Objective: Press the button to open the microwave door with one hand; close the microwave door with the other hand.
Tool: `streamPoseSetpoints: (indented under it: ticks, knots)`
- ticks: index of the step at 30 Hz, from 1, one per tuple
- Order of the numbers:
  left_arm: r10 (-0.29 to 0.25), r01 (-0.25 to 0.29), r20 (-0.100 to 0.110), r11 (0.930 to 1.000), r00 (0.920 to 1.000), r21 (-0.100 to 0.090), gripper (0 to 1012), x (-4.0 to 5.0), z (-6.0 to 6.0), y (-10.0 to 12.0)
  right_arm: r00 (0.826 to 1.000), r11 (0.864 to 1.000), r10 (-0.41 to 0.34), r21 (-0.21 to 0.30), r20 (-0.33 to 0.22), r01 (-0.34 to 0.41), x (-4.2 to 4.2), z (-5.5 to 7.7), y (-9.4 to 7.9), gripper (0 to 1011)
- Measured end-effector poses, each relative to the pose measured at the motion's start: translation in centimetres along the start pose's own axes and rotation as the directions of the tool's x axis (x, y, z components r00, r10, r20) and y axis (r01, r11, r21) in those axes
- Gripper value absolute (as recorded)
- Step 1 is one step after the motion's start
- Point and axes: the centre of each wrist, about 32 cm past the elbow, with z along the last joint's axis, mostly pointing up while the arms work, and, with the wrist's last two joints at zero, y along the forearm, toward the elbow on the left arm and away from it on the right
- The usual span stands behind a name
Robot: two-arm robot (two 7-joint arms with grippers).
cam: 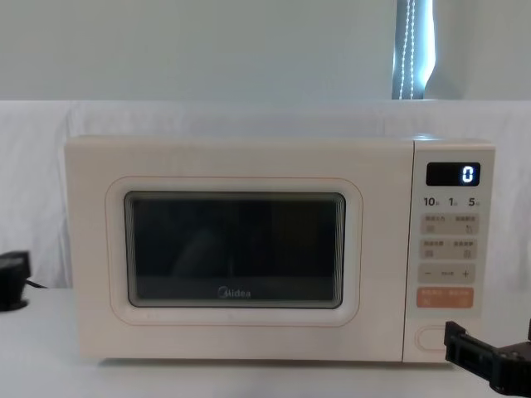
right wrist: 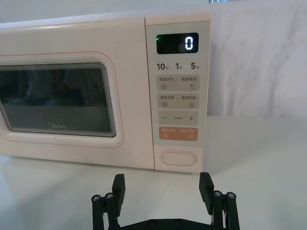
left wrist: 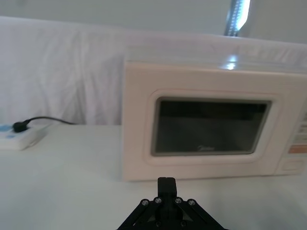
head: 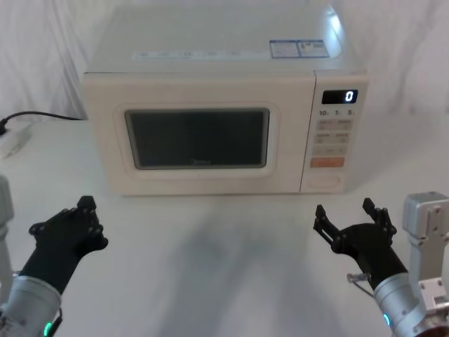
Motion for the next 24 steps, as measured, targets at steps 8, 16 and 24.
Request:
streamPoseSetpoints:
  ticks: [8, 16, 24]
  knots:
    - [0.063, -0.063, -0.017, 0.9979, 0.9979, 0.015, 0, 1.04, -1.9, 1.2, 1.0, 1.0, 0.0, 0.0, 0.0, 0.0, 0.0, 0.0, 0.0, 1002]
    - [0.08, -0.08, -0.024, 0.9966, 0.9965, 0.017, 0, 1.39, -2.8, 1.4, 1.0, 1.0, 0.0, 0.0, 0.0, 0.0, 0.01, 0.0, 0.0, 1002]
    - [0.076, -0.076, -0.022, 0.997, 0.9969, 0.017, 4, 1.32, -2.7, 1.4, 1.0, 1.0, 0.0, 0.0, 0.0, 0.0, 0.0, 0.0, 0.0, 1002]
